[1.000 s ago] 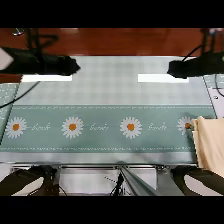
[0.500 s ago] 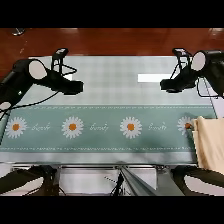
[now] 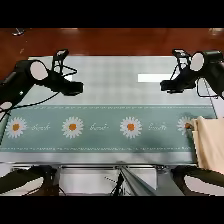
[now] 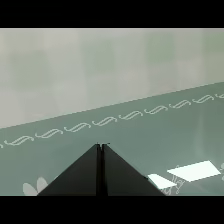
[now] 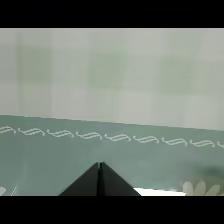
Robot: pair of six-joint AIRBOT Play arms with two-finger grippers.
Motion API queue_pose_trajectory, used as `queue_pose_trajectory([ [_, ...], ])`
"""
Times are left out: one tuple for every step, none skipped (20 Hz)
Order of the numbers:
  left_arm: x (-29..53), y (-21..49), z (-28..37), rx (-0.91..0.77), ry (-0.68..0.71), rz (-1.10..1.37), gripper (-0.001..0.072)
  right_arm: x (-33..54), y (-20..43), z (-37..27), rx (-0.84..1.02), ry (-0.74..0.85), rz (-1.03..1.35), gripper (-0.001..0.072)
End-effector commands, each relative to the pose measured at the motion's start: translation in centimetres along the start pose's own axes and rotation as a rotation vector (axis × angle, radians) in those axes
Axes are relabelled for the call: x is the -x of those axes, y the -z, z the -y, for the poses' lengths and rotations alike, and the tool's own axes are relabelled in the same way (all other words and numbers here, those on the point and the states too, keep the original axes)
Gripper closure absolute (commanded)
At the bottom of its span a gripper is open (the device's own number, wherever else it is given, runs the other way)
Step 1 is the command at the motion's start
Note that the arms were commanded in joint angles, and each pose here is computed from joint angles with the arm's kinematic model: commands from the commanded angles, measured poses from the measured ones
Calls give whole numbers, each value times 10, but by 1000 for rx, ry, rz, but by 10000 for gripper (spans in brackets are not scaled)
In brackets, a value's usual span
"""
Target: Fold the shirts.
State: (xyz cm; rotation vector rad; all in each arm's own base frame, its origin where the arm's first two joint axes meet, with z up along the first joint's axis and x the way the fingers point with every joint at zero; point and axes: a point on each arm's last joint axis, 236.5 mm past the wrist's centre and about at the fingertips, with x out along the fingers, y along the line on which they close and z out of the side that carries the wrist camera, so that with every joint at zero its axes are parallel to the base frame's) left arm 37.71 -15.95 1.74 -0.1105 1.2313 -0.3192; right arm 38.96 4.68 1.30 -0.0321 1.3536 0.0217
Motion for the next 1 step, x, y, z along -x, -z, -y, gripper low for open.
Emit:
queue_pose_trajectory([
  [0, 0, -1, -1, -1, -2, 687, 0, 0, 0, 1, 1, 0, 691],
])
